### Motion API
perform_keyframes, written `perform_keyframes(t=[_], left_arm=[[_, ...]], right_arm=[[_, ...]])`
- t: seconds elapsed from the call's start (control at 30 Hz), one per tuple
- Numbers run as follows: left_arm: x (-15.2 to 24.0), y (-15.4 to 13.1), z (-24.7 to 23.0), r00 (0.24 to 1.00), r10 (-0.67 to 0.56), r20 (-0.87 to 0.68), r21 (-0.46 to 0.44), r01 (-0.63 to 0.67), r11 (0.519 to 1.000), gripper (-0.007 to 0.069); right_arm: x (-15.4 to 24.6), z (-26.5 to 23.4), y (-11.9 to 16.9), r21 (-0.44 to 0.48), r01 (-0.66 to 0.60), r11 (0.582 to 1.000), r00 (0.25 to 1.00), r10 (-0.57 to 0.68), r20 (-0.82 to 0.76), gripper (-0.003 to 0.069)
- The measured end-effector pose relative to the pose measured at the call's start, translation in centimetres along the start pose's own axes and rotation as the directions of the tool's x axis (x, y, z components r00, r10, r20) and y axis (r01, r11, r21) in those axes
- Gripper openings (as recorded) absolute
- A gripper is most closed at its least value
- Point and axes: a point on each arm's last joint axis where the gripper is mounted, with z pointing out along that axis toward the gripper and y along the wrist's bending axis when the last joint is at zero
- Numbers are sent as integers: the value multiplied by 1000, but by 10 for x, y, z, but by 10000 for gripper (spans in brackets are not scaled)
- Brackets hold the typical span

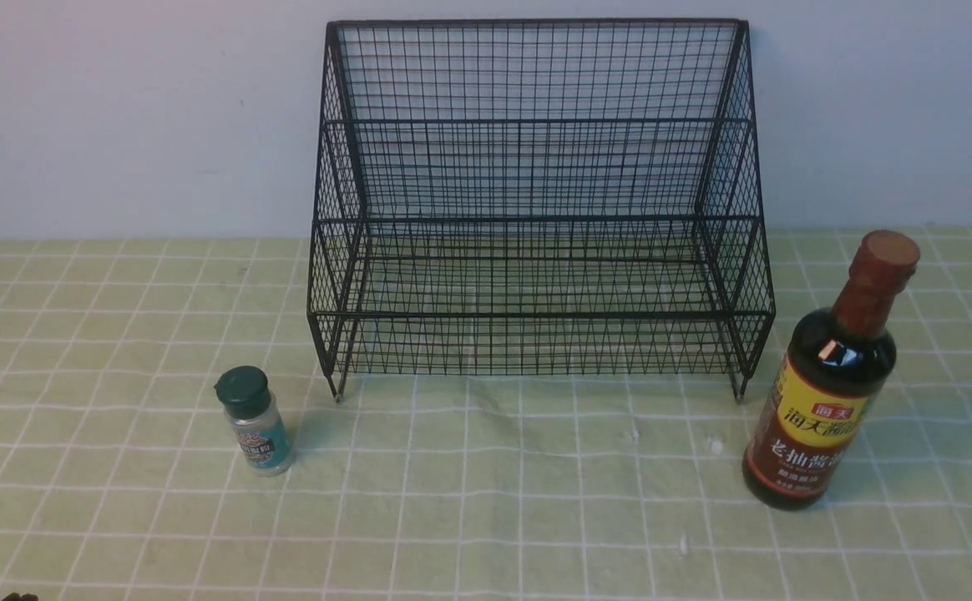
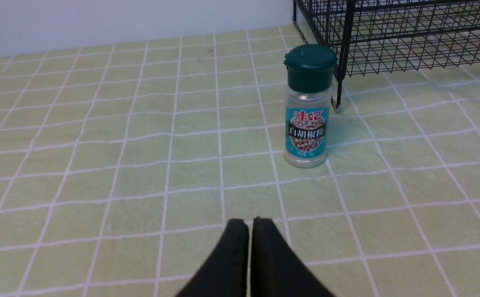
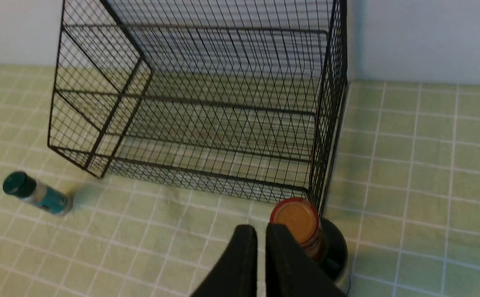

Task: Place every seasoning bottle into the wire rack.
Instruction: Use the right arm to grab the condiment bottle closest to it

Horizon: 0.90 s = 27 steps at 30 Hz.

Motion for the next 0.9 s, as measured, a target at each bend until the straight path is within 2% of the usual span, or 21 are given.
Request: perform_keyframes(t=[0.1,0.23,0.27,0.33,0.47,0.5,0.53,0.7,0.9], left_arm=[[0,0,0,1000,0,0,0,0,1000,-6],[0,0,0,1000,0,0,0,0,1000,-6],[0,0,0,1000,0,0,0,0,1000,-6],[0,0,0,1000,0,0,0,0,1000,-6],[0,0,0,1000,0,0,0,0,1000,-6],[0,0,0,1000,0,0,0,0,1000,-6],[0,0,0,1000,0,0,0,0,1000,-6],[0,0,0,1000,0,0,0,0,1000,-6],[0,0,0,1000,0,0,0,0,1000,-6]], right_arm=[[-14,20,-5,-9,23,1000,999,-24,-46,119],[-15,49,2,-16,102,995,985,-104,-136,282],[-15,51,2,-12,109,994,984,-110,-142,290],[-14,64,10,-10,170,985,970,-169,-178,386],[-8,87,16,47,185,982,950,-166,-264,533],[-8,88,16,54,175,983,951,-154,-268,544],[-7,97,13,102,155,983,948,-119,-295,583],[-5,117,4,176,105,979,941,-40,-337,622],[1,145,2,148,63,987,916,2,-401,617]])
